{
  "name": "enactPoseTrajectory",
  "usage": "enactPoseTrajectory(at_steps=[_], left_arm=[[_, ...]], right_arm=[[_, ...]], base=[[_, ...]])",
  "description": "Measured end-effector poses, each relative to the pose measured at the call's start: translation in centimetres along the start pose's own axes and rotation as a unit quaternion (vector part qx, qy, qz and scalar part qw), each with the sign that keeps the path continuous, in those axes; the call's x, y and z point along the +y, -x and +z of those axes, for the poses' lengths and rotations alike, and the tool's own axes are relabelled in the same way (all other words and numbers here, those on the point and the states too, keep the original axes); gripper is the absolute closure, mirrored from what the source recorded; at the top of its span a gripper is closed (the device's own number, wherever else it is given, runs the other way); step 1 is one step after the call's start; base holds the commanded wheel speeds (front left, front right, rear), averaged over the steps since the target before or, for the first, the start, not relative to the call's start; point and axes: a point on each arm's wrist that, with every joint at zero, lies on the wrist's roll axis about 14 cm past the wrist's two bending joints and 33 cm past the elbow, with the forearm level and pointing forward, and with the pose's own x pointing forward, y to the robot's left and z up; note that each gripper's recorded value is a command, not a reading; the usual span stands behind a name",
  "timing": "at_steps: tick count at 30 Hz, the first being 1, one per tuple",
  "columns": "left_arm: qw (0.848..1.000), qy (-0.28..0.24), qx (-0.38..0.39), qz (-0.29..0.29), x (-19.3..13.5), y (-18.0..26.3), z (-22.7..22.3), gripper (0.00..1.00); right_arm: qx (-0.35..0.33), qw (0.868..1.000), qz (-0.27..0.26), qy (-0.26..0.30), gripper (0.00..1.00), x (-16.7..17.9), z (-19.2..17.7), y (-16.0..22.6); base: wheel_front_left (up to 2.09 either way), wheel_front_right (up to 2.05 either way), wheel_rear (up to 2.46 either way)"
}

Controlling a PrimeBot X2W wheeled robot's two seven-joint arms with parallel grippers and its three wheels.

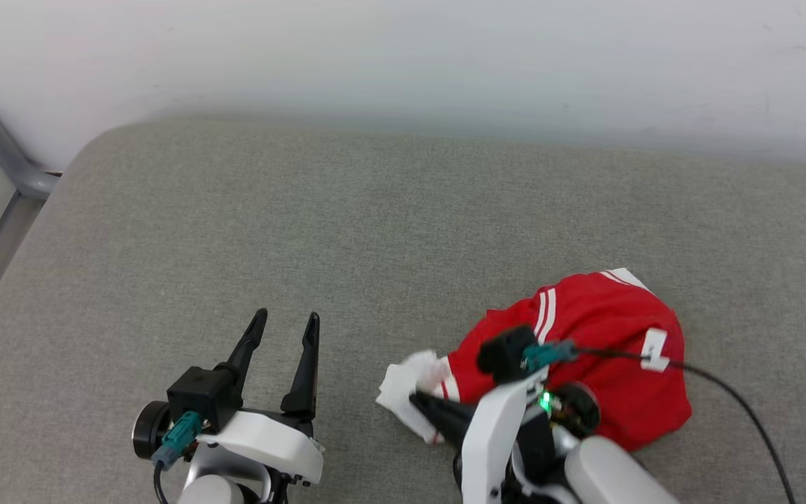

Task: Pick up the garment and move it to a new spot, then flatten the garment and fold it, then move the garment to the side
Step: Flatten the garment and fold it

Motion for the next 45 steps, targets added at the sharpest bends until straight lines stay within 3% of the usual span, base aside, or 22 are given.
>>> enactPoseTrajectory(at_steps=[4, 5, 6, 7, 8, 13, 18, 27, 31, 36, 41, 45], left_arm=[[1.0, 0.001, 0.004, -0.001, -0.1, 0.1, -0.3, 0.0], [1.0, 0.001, 0.004, -0.001, -0.1, 0.1, -0.3, 0.0], [1.0, 0.001, 0.005, -0.002, -0.2, 0.1, -0.3, 0.0], [1.0, 0.002, 0.005, -0.003, -0.2, 0.1, -0.3, 0.0], [1.0, 0.002, 0.005, -0.005, -0.3, 0.1, -0.3, 0.0], [1.0, 0.003, 0.005, -0.009, -0.7, 0.4, -0.3, 0.0], [1.0, 0.004, 0.001, -0.013, -1.1, 1.0, 0.0, 0.0], [1.0, 0.004, -0.005, -0.026, -2.1, 1.3, 0.3, 0.0], [1.0, 0.004, -0.005, -0.031, -2.5, 1.2, 0.3, 0.0], [0.999, 0.005, -0.005, -0.035, -2.8, 0.8, 0.3, 0.0], [0.999, 0.006, 0.0, -0.04, -3.0, 0.1, -0.1, 0.0], [0.999, 0.008, -0.003, -0.041, -2.8, -1.2, 0.0, 0.0]], right_arm=[[0.056, 0.998, -0.015, -0.027, 1.0, -0.8, -4.8, 0.1], [0.057, 0.998, -0.019, -0.032, 0.83, -1.0, -5.1, 0.2], [0.051, 0.998, -0.021, -0.033, 0.5, -1.1, -5.1, 0.2], [0.039, 0.998, -0.022, -0.032, 0.03, -1.1, -4.8, 0.2], [0.018, 0.999, -0.021, -0.033, 0.0, -1.1, -4.1, 0.2], [-0.115, 0.993, -0.024, -0.011, 0.0, -0.8, 1.0, 1.2], [-0.225, 0.972, -0.066, 0.022, 0.0, -2.7, 5.6, 3.8], [-0.292, 0.932, -0.215, 0.028, 0.0, -10.0, 7.8, 11.4], [-0.284, 0.915, -0.286, 0.018, 0.0, -13.4, 6.8, 15.1], [-0.237, 0.903, -0.357, -0.024, 0.0, -17.3, 4.2, 18.5], [-0.15, 0.907, -0.389, -0.062, 0.0, -20.9, 2.0, 19.5], [-0.092, 0.924, -0.364, -0.077, 0.0, -22.2, 2.9, 17.0]], base=[[0.0, 0.0, 0.0], [0.0, 0.0, 0.0], [0.0, 0.0, 0.0], [0.0, 0.0, 0.0], [0.0, 0.0, 0.0], [0.0, 0.0, 0.0], [0.0, 0.0, 0.0], [0.0, 0.0, 0.0], [0.0, 0.0, 0.0], [0.0, 0.0, 0.0], [0.0, 0.0, 0.0], [0.0, 0.0, 0.0]])
